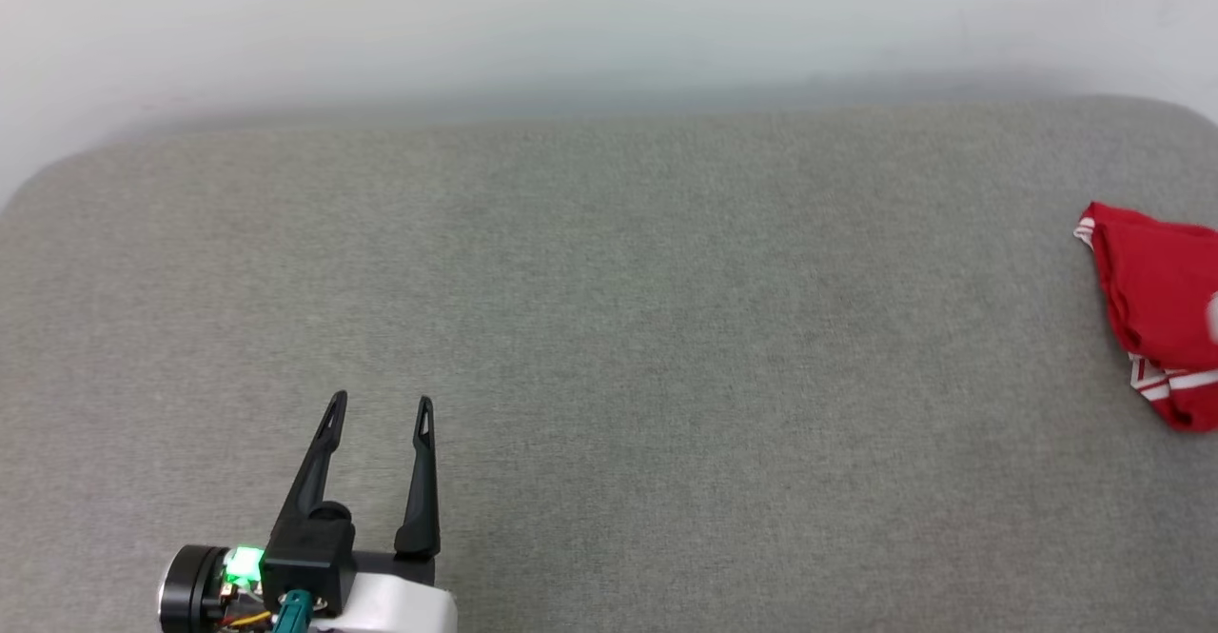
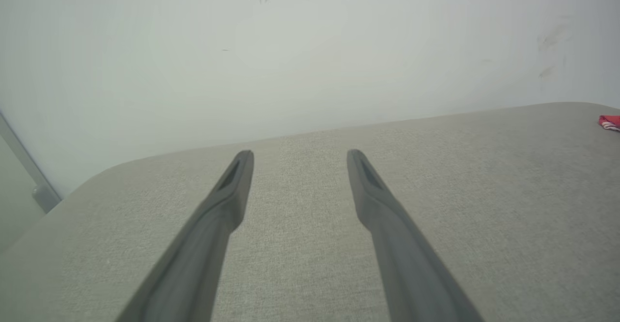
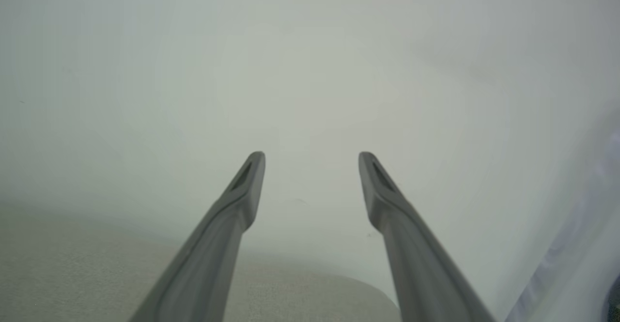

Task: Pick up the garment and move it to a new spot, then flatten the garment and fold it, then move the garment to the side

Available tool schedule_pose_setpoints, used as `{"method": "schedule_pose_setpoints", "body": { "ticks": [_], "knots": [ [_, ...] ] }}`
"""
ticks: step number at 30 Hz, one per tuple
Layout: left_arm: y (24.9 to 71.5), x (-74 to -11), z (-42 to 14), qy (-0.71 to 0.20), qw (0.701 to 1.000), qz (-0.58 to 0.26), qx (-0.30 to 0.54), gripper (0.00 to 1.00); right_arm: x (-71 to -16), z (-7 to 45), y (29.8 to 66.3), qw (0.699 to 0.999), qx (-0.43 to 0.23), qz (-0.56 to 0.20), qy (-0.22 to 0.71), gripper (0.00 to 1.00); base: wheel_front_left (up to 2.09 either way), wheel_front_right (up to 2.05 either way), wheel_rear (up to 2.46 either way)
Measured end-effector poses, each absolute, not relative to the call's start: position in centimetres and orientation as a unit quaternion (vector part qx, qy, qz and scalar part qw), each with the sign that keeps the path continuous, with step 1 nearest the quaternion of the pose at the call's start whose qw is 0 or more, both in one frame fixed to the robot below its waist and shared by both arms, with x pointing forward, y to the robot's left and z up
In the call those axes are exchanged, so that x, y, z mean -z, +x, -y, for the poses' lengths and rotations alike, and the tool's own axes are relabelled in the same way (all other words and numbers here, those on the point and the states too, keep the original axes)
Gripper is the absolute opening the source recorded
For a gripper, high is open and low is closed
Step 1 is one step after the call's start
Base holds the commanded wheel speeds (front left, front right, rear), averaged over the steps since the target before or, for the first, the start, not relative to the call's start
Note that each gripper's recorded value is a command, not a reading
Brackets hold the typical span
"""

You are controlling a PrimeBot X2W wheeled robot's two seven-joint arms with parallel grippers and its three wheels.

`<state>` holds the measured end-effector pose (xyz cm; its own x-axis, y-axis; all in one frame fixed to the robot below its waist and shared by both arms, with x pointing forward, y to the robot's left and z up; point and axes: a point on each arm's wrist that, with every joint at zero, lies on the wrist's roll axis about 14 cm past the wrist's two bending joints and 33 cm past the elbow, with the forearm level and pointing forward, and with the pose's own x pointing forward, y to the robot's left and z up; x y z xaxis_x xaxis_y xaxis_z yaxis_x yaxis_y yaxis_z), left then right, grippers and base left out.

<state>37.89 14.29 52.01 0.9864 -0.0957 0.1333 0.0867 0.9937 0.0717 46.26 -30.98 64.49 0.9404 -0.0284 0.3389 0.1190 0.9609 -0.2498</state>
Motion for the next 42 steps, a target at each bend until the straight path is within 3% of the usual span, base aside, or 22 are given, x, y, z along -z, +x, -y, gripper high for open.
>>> {"method": "schedule_pose_setpoints", "body": {
  "ticks": [7, 14, 25, 42],
  "knots": [
    [35.9, -52.7, -16.3, 0.035, 0.996, 0.075, 0.017, 1.0, -64.0, 23.4, 43.4, 0.975, -0.022, 0.21, -0.075, 1.0, 0.0, 0.0, 0.0],
    [34.5, -52.8, -17.3, 0.034, 0.997, 0.076, 0.001, 1.0, -60.9, 17.7, 41.0, 0.979, -0.079, 0.183, -0.03, 1.0, 0.0, 0.0, 0.0],
    [33.6, -52.4, -17.6, 0.03, 0.997, 0.069, -0.001, 1.0, -55.1, 18.0, 37.6, 0.992, -0.048, 0.109, 0.042, 1.0, 0.0, 0.0, 0.0],
    [32.7, -52.4, -17.6, 0.014, 0.997, 0.072, 0.004, 1.0, -53.8, 17.7, 33.8, 0.994, -0.04, 0.093, 0.05, 1.0, 0.0, 0.0, 0.0]
  ]
}}
